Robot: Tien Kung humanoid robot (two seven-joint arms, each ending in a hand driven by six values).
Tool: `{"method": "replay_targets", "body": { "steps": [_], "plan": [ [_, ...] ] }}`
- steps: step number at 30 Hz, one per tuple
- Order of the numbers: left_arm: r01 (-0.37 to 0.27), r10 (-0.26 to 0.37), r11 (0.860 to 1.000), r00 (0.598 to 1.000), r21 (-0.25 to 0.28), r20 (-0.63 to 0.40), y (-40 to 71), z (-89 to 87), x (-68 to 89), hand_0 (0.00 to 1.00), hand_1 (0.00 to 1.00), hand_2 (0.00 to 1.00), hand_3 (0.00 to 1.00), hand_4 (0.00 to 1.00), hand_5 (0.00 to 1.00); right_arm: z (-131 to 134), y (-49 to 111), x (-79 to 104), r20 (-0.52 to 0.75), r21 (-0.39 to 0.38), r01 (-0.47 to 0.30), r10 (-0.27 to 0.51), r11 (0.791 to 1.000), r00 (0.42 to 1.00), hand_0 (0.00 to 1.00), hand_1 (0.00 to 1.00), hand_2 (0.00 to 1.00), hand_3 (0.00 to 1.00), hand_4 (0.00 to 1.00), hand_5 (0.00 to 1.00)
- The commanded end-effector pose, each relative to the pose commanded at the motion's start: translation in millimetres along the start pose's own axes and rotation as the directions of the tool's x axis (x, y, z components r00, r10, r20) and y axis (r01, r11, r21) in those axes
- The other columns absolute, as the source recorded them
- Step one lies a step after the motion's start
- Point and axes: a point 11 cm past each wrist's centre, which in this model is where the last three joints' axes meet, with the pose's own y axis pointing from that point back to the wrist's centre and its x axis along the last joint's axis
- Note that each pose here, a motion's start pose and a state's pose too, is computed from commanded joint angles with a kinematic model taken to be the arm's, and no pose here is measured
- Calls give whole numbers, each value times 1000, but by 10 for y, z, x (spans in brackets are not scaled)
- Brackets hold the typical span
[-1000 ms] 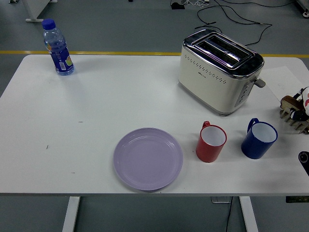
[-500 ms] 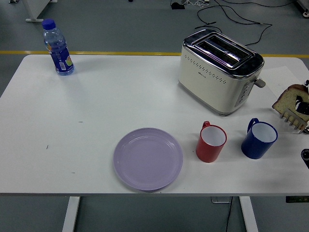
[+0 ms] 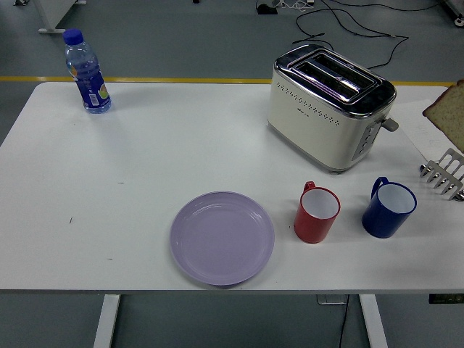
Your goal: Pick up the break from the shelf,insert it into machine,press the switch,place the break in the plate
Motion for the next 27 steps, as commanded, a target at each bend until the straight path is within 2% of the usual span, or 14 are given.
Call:
{"method": "replay_targets", "body": {
  "steps": [3, 5, 7, 10, 15, 21, 27],
  "plan": [
    [0, 0, 1000, 1000, -1, 1, 1, 6, 3, 650, 568, 589, 604, 321, 963, -180, -58, 254, 32, 47, -64, 63, 997, 998, 308, 339, 407, 503, 369, 2],
    [0, 0, 1000, 1000, -1, 0, 1, 7, 3, 650, 568, 589, 604, 321, 963, -219, -69, 309, 37, 57, -79, 77, 995, 996, 308, 339, 407, 503, 369, 2],
    [-1, 1, 1000, 1000, -1, -4, 1, 9, 5, 650, 568, 589, 604, 321, 963, -403, -118, 496, 73, 97, -131, 124, 987, 990, 308, 339, 407, 503, 369, 2],
    [-1, 1, 1000, 1000, -2, -3, 2, 15, 7, 650, 567, 589, 604, 321, 961, -593, -160, 588, 107, 129, -148, 134, 981, 985, 293, 333, 402, 500, 374, 2],
    [-1, 1, 1000, 1000, -2, -6, 3, 19, 4, 651, 568, 590, 604, 321, 961, -855, -190, 629, 172, 164, -148, 120, 975, 978, 295, 328, 401, 501, 370, 2],
    [-2, 2, 1000, 1000, -5, -8, 5, 35, 10, 650, 568, 590, 604, 322, 961, -1209, -203, 587, 231, 222, -129, 76, 967, 970, 294, 329, 400, 500, 372, 2],
    [-1, 1, 1000, 1000, -5, -9, 6, 37, 8, 651, 568, 590, 603, 322, 960, -1411, -206, 518, 248, 255, -112, 47, 960, 968, 288, 327, 400, 498, 369, 2]
  ]
}}
